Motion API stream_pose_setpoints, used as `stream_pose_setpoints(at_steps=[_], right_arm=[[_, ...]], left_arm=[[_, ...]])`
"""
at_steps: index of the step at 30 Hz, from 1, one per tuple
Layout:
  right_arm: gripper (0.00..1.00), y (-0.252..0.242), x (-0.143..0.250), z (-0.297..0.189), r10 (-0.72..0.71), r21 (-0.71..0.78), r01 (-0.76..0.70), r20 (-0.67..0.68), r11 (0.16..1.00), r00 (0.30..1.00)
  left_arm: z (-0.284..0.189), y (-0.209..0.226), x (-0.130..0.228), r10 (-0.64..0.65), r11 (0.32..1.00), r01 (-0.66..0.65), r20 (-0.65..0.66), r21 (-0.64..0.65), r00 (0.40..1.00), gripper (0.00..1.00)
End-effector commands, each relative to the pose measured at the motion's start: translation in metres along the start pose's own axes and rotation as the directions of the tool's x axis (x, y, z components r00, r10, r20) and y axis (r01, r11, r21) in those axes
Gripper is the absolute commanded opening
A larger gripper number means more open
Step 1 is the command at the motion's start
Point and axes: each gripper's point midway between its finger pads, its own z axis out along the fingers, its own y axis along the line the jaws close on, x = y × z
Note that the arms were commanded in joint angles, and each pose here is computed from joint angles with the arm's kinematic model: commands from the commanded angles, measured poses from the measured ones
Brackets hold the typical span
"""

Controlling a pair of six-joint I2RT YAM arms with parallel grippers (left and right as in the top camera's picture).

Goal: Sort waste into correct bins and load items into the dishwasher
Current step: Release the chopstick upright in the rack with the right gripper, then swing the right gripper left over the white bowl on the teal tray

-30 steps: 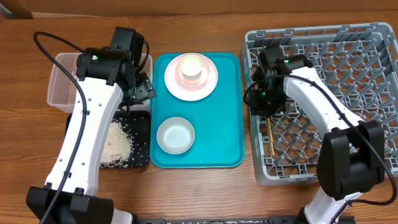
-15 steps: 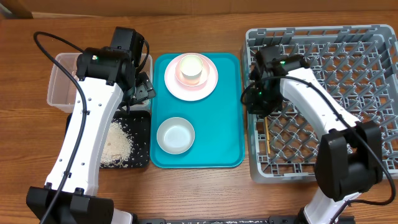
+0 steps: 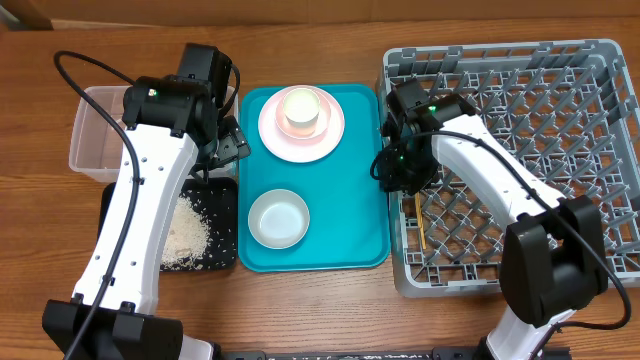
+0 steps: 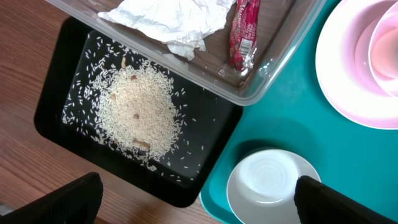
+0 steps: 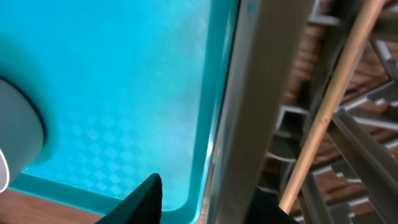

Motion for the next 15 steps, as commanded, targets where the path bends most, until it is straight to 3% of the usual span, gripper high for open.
stream_pose_setpoints(at_steps=[1,9,15], right_arm=[[0.41,-0.012,-0.007,-0.017,0.013,0.037,-0.015,0.047,0.999,0.999],[0.41,-0.005,-0.041,-0.078,0.042,0.027,-0.047,0.177,0.999,0.983],[0.41,0.06,-0.038,-0.116,-0.001,-0.236,0.045,0.18,0.971,0.984]], left_arm=[[-0.006,0.002,-0.004,-0.001,1.0,0.001,0.02,0.007,1.0,1.0],[-0.006,0.002,-0.004,-0.001,1.0,0.001,0.019,0.007,1.0,1.0],[-0.006,0.002,-0.004,-0.001,1.0,0.001,0.02,0.007,1.0,1.0]])
